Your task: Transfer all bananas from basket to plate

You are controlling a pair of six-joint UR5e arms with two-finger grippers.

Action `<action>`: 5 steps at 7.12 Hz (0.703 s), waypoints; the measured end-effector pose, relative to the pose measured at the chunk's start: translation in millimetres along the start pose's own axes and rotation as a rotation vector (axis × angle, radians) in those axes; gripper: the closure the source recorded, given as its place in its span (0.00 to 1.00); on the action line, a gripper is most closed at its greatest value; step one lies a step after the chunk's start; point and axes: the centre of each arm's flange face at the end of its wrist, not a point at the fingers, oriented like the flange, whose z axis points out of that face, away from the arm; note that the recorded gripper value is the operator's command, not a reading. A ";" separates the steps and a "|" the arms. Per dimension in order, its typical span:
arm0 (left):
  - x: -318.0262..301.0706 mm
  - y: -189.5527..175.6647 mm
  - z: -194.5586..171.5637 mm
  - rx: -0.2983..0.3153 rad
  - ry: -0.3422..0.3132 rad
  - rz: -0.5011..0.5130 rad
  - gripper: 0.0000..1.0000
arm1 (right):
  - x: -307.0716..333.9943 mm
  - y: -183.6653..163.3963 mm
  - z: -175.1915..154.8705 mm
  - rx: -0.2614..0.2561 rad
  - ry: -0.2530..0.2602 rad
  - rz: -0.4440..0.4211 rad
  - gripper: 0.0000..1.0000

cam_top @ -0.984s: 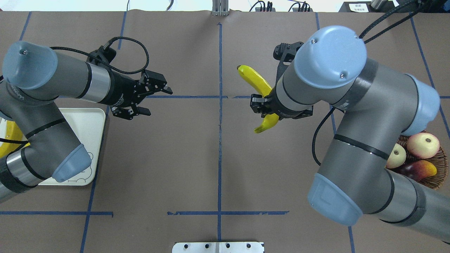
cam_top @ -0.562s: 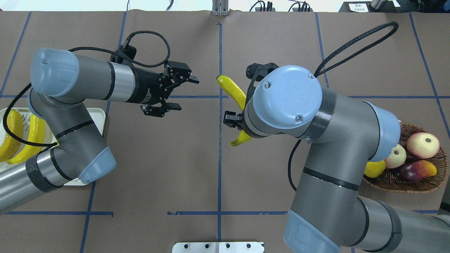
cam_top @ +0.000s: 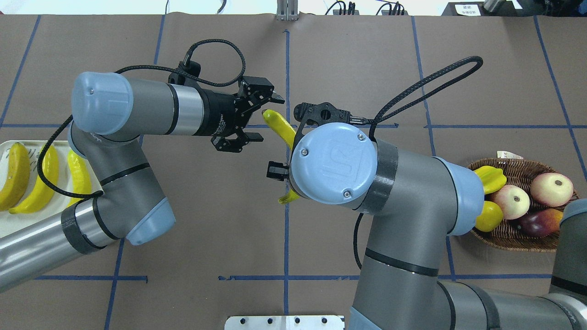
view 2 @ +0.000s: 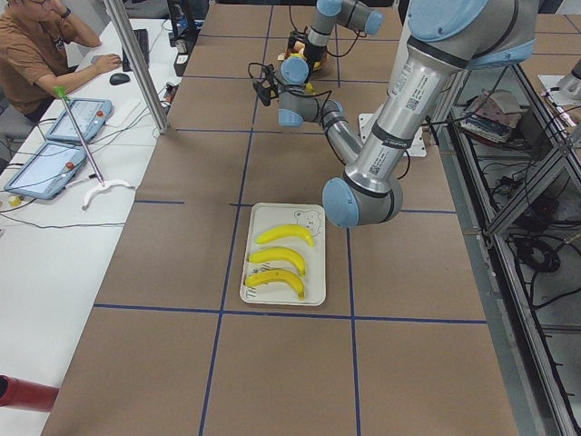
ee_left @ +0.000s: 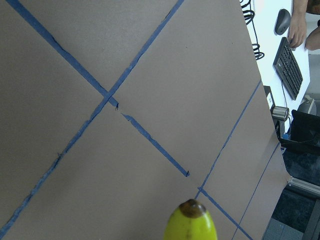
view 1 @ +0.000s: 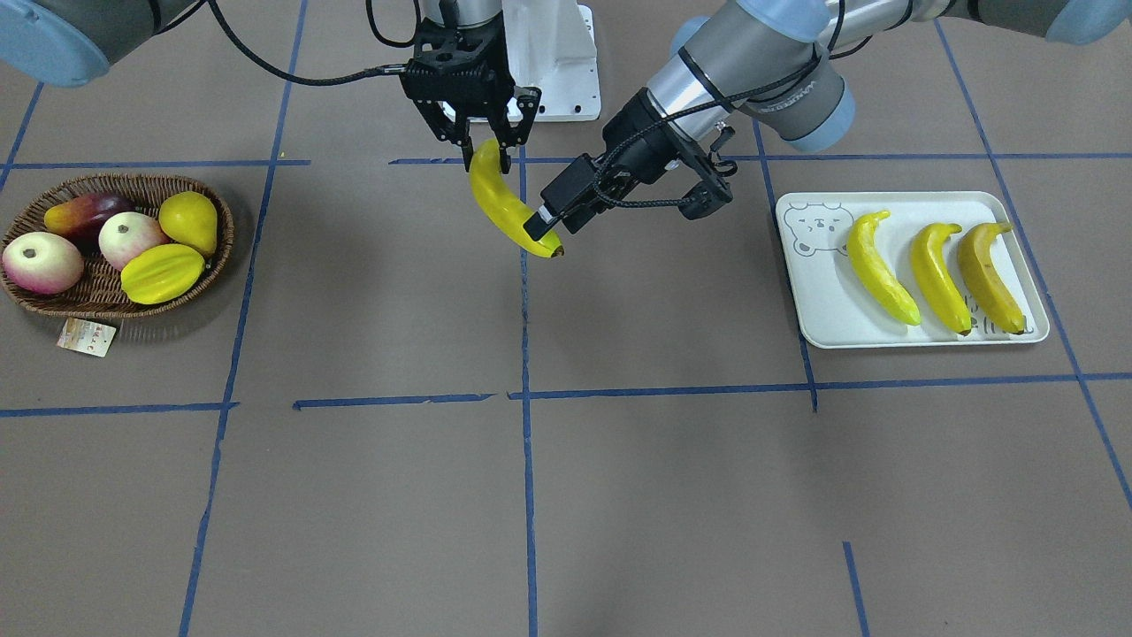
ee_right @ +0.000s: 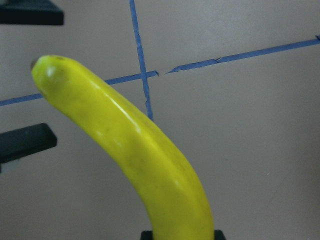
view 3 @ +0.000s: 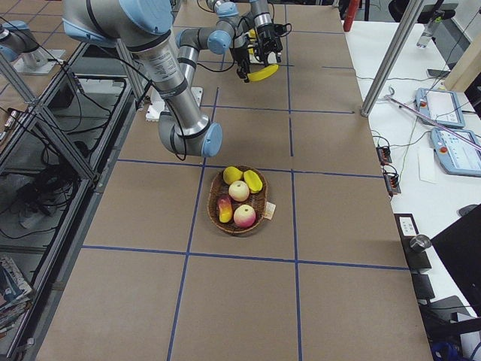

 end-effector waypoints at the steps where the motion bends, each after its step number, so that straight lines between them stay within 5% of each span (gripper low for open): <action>1: 0.8 6.7 8.6 -0.010 -0.006 0.000 0.01 | -3.1 3.3 -1.5 -0.002 -0.005 0.001 1.00; 2: 0.0 12.2 13.5 -0.019 -0.010 -0.001 0.11 | -4.3 4.5 -1.9 -0.003 -0.007 0.003 1.00; 4: -1.3 17.6 16.2 -0.029 -0.013 0.001 0.86 | -4.5 5.0 -1.5 -0.004 -0.006 0.003 1.00; 5: -1.9 19.0 15.6 -0.033 -0.013 0.005 1.00 | -4.2 5.1 -1.0 -0.004 -0.005 0.002 0.90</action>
